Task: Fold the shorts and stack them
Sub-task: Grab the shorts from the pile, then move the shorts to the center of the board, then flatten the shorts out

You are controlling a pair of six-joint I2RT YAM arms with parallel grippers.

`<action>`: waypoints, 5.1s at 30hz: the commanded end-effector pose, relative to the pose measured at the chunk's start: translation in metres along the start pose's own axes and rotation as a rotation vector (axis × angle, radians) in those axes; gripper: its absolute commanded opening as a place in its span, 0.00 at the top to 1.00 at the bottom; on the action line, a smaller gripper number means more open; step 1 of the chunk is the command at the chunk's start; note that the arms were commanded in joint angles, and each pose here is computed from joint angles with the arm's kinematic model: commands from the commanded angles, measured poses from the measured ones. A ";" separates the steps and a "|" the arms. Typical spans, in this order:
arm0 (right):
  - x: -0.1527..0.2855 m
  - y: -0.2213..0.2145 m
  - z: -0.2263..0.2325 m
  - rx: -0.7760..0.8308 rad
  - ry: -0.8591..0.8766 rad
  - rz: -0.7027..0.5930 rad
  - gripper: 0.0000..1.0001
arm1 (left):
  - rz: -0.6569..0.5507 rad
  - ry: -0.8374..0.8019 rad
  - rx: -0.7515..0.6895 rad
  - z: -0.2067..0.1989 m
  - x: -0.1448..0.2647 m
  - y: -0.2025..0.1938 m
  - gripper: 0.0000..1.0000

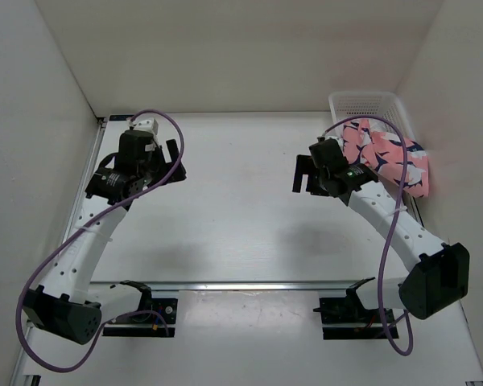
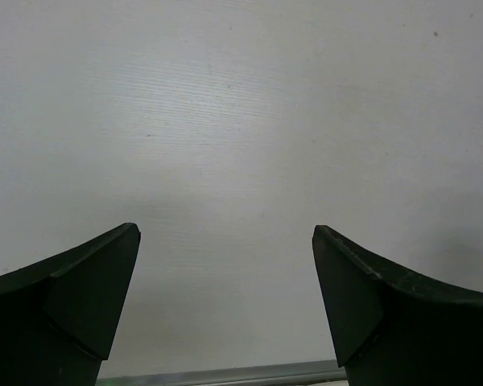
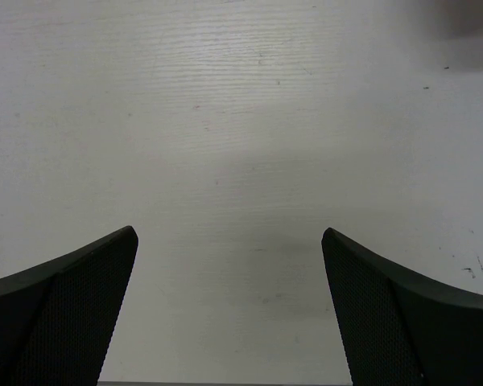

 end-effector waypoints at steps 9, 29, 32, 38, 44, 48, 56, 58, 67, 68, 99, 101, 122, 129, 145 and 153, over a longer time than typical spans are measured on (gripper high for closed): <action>0.019 0.028 -0.052 -0.070 -0.284 -0.083 0.02 | 0.063 -0.138 -0.055 -0.016 0.004 -0.005 0.00; -0.137 0.133 -0.220 -0.303 -0.213 0.086 0.09 | 0.155 -0.185 -0.104 -0.039 -0.019 -0.006 0.00; -0.149 0.144 -0.227 -0.301 -0.233 0.060 0.31 | 0.131 -0.172 -0.122 -0.038 -0.019 -0.002 0.00; -0.122 0.171 -0.231 -0.290 -0.246 -0.043 1.00 | 0.090 -0.114 -0.165 -0.033 -0.014 0.010 0.00; -0.017 0.215 -0.195 -0.216 -0.156 -0.282 1.00 | 0.092 -0.151 -0.179 -0.042 -0.009 0.018 0.00; 0.060 0.252 -0.131 -0.055 0.040 -0.495 1.00 | 0.063 -0.170 -0.151 -0.049 -0.002 0.027 0.00; 0.204 0.277 0.013 0.217 0.489 -0.867 1.00 | -0.041 -0.088 -0.062 -0.029 0.029 0.063 0.00; 0.219 0.276 0.032 0.249 0.552 -0.907 1.00 | -0.086 -0.070 -0.032 -0.022 0.046 0.079 0.00; 0.066 0.206 0.018 0.192 0.409 -0.524 0.01 | -0.076 -0.030 -0.007 -0.013 0.065 0.093 0.00; 0.044 0.194 0.016 0.134 0.437 -0.427 0.01 | -0.076 -0.045 -0.008 -0.014 0.065 0.091 0.00; 0.010 0.024 0.081 0.238 0.264 -0.037 0.07 | 0.571 0.052 0.129 0.016 -0.125 -0.123 0.00; 0.008 0.019 0.069 0.200 0.262 -0.020 0.07 | 0.576 0.041 0.120 0.010 -0.133 -0.119 0.04; 0.057 0.023 -0.091 -0.225 0.001 -0.119 0.09 | 0.267 -0.397 -0.110 -0.221 -0.038 0.011 0.88; 0.067 0.011 -0.095 -0.292 0.011 -0.123 0.09 | 0.483 -0.615 -0.156 -0.304 -0.049 -0.055 0.04; -0.007 -0.034 -0.058 -0.234 0.081 0.204 0.01 | 0.479 -0.030 0.057 -0.087 -0.089 -0.077 0.44; -0.057 -0.023 -0.037 -0.025 -0.147 0.304 0.01 | 0.613 0.063 0.098 -0.064 -0.160 -0.120 0.00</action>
Point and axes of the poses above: each gripper's point midway between its finger pads, its own x axis back along the fingers, its own z axis along the line the jaws close on, y = z × x, the point moved 5 cm from there along x, back along the fingers, and after that the axes turned 14 degrees about x, right-handed, at the moved point
